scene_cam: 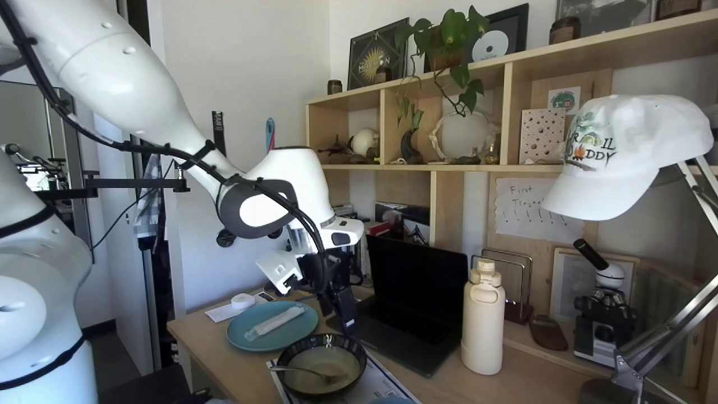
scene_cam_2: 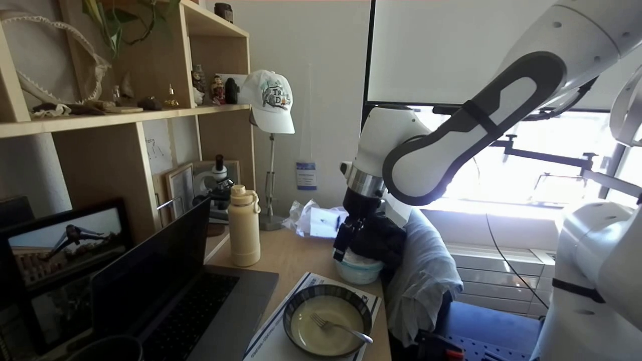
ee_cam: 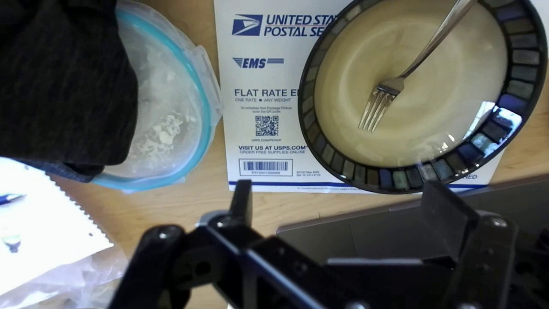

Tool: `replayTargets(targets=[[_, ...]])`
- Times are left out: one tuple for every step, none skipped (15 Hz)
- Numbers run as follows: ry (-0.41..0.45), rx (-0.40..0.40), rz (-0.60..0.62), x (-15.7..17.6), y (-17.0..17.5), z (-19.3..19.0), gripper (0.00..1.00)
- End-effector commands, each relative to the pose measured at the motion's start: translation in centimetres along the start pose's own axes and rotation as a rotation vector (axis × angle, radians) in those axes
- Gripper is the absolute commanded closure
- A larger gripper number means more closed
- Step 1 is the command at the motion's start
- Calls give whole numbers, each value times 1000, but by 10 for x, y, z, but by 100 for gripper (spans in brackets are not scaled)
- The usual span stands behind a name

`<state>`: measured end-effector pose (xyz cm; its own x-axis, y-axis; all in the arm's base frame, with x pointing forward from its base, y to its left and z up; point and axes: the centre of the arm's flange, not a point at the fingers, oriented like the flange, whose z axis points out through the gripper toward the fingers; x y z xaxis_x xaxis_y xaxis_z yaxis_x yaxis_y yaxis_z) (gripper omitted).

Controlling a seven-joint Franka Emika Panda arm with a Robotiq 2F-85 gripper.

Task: Put the bowl on the plate

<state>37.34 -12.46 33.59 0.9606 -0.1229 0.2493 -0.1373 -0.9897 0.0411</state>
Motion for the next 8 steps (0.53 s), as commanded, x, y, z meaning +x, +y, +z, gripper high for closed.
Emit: replayTargets(targets=[[24, 36, 12, -14, 0, 37, 0], [29, 39, 16, -16, -1, 44, 0], [39, 42, 18, -19, -1, 53, 0], [50, 51, 29, -21, -2, 60, 0], [53, 53, 32, -25, -3, 70, 0], [65, 64, 43, -28, -4, 77, 0], [67, 63, 50, -31, -5, 84, 0], [68, 70, 60, -35, -6, 91, 0]])
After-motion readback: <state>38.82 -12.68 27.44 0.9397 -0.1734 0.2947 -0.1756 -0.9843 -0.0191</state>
